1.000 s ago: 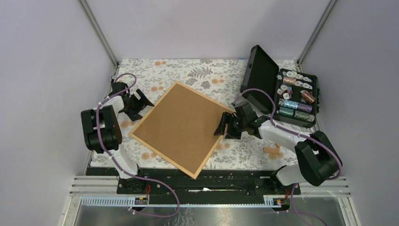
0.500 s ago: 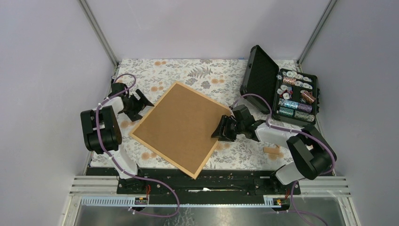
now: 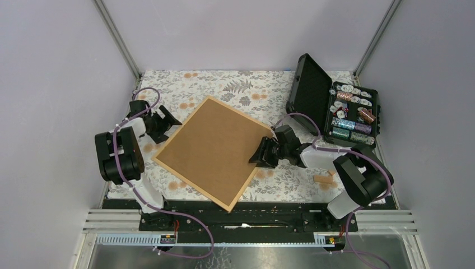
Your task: Put the photo into the frame
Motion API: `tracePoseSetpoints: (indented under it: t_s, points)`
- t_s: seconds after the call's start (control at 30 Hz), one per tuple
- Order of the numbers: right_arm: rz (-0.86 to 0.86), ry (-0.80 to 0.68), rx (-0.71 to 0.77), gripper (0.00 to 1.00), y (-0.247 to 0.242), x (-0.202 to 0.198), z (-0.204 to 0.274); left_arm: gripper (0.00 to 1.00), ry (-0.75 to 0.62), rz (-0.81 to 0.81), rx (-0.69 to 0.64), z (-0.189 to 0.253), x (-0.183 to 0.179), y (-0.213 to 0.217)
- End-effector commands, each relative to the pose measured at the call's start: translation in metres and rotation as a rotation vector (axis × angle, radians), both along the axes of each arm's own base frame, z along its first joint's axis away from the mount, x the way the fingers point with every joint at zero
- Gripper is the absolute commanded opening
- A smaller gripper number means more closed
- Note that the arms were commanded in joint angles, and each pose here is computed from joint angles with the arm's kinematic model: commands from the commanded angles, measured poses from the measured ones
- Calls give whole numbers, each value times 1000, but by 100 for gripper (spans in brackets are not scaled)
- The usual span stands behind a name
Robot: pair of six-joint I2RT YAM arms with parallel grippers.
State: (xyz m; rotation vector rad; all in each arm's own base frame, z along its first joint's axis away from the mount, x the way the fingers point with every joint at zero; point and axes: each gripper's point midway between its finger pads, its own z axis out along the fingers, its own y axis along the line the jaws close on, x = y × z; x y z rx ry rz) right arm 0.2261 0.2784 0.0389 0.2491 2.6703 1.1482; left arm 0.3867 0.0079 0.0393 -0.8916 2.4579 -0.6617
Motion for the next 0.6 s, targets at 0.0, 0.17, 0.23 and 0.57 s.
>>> tracePoseSetpoints:
  t_s: [0.0, 0.17, 0.23, 0.57]
  points:
    - [14, -126, 105, 53, 36, 16, 22, 98, 216, -41, -175, -37, -60, -44]
    - [75, -179, 133, 53, 65, 11, 36, 98, 217, -82, -213, -35, -69, -69]
    - [84, -196, 116, 53, 70, 11, 35, 98, 220, -80, -228, -35, -72, -76]
    - [51, -165, -231, 54, 51, 20, -17, 97, 222, -101, -238, -38, -77, -90]
